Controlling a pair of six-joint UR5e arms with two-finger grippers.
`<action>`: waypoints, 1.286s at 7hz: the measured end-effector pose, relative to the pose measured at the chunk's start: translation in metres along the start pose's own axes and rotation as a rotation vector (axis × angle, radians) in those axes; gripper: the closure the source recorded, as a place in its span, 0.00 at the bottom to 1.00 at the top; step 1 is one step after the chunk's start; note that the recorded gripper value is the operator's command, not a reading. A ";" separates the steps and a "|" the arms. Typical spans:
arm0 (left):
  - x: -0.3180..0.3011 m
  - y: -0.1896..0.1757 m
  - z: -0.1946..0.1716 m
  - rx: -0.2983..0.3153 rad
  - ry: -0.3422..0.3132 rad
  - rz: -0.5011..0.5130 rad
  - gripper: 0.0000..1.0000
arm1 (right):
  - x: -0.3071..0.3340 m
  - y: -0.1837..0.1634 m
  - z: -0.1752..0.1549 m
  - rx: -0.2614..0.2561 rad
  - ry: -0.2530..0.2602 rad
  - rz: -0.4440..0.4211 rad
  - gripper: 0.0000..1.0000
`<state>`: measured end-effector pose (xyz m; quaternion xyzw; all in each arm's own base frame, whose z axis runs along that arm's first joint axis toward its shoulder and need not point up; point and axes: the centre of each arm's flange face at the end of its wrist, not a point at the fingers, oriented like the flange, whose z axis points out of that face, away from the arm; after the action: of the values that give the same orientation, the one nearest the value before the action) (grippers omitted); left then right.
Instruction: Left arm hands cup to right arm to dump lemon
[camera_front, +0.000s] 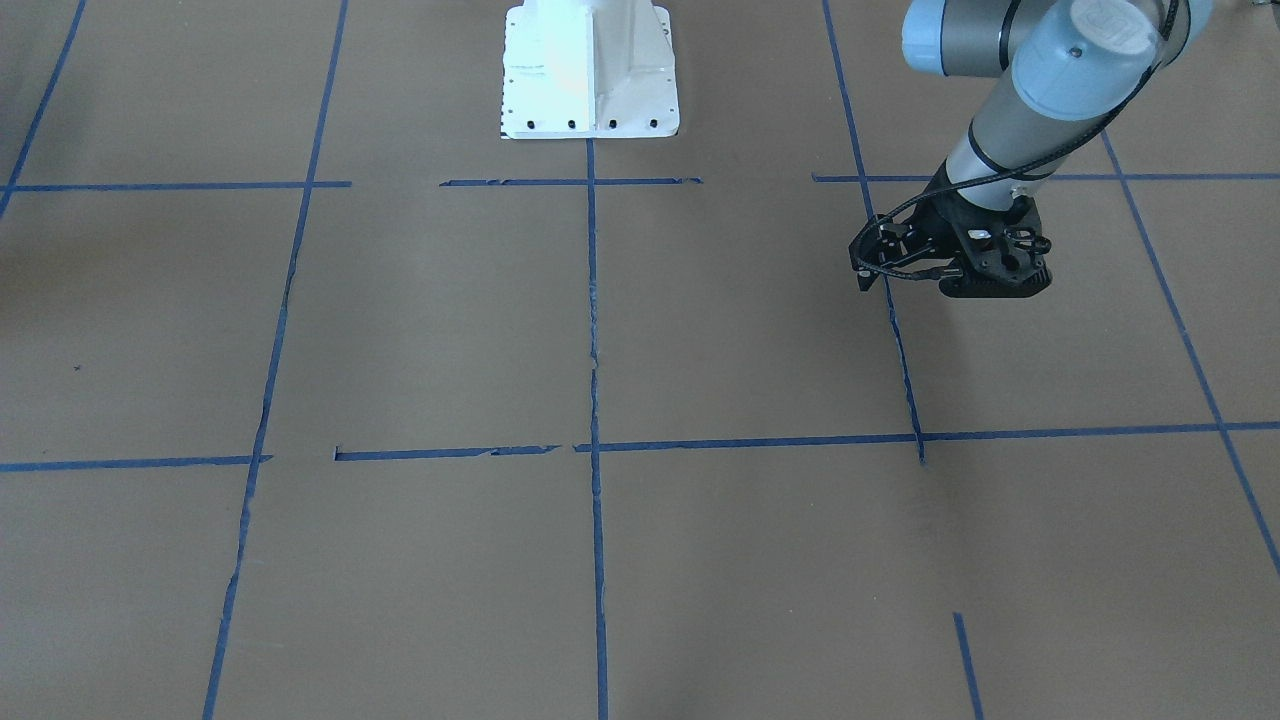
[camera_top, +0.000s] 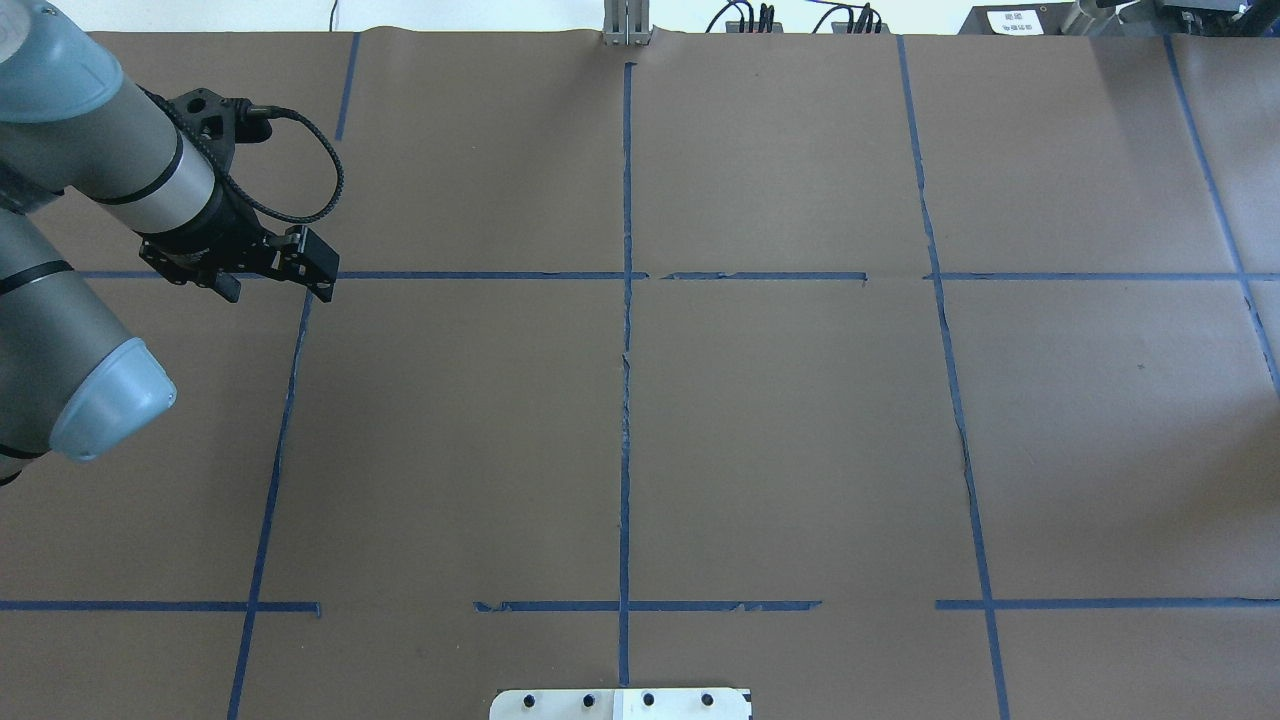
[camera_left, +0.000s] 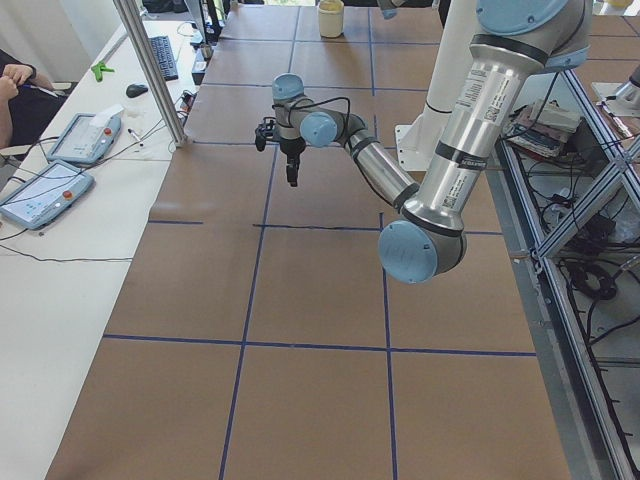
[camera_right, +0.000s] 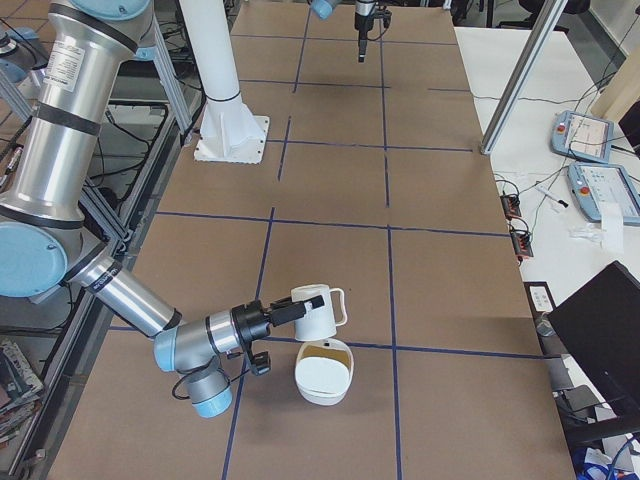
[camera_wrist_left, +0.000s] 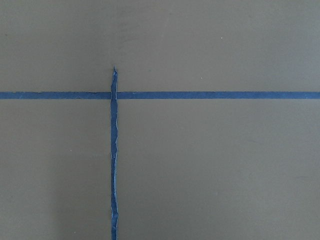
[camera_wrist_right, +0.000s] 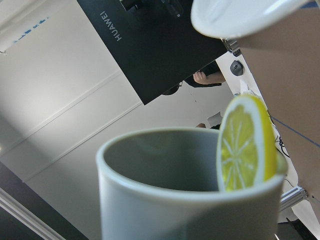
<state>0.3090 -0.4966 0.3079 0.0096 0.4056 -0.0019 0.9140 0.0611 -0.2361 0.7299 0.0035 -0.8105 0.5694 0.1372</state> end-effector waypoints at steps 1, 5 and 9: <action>0.000 0.000 0.000 0.000 0.000 0.000 0.00 | 0.000 0.000 0.000 0.000 -0.002 0.008 0.94; 0.000 0.000 0.000 0.000 0.000 -0.001 0.00 | 0.001 0.000 0.001 0.005 0.004 -0.043 0.94; -0.001 0.001 0.001 -0.003 -0.001 -0.002 0.00 | 0.011 0.002 0.002 -0.035 0.104 -0.583 0.96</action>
<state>0.3094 -0.4962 0.3096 0.0078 0.4051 -0.0019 0.9142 0.0500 -0.2355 0.7303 0.2046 -0.7770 0.4914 0.3361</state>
